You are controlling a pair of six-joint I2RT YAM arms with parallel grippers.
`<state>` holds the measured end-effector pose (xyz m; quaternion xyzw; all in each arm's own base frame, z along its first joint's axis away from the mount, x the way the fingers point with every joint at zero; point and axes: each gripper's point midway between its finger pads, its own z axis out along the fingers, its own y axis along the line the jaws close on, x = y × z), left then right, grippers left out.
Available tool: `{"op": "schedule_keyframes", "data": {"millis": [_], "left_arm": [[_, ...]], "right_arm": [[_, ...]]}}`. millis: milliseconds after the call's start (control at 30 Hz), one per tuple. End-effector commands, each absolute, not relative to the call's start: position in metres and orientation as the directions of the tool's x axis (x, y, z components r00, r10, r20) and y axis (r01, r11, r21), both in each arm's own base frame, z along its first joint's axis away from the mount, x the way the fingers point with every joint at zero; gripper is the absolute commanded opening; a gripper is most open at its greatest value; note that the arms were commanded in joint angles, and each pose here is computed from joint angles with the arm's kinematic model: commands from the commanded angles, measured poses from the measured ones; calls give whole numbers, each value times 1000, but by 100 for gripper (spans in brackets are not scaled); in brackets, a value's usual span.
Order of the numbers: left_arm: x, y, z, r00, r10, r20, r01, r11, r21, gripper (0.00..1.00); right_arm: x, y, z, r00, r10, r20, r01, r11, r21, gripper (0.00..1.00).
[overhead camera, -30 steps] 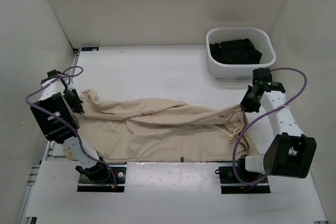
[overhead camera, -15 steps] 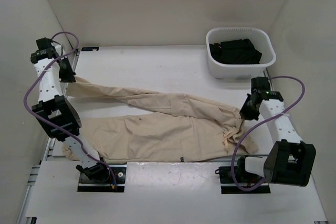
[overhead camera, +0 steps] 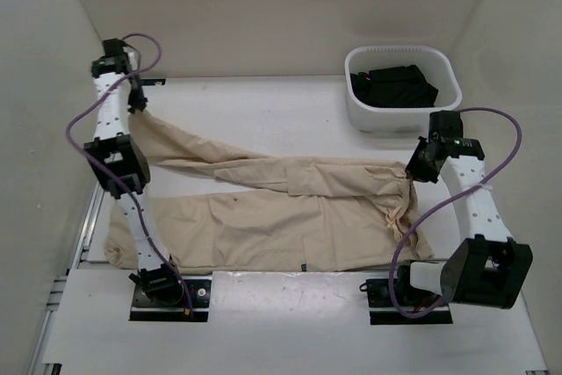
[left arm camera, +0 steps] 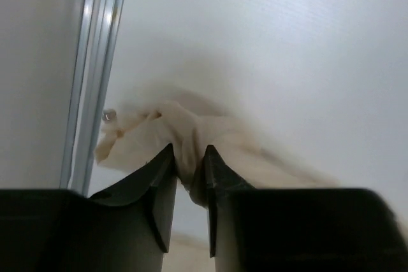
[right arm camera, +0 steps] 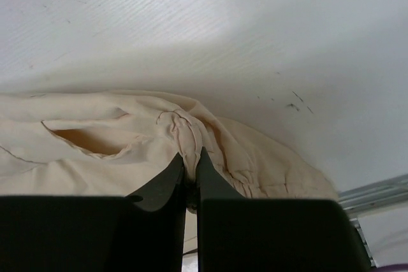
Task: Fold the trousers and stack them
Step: Flatten the trousers out, then fold the trousers
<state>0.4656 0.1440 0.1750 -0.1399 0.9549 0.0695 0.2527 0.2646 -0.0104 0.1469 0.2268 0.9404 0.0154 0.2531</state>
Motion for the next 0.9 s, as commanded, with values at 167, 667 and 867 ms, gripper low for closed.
{"op": "schedule_keyframes", "data": {"millis": [167,667,867], "left_arm": [[555,152,162,-756,-110,-645,-389,868,309,100],[420,204,80,-811,-376,-449,-439,897,43,86],[419,203,63,-813,-408,-416,-434,900,-35,90]], "right_arm": [[301,3,133,-830,390,-398,341,920,191,0],[280,4,123,-837,411,-361,370,911,181,0],[283,-9,131,-827,400,-395,371,916,151,0]]}}
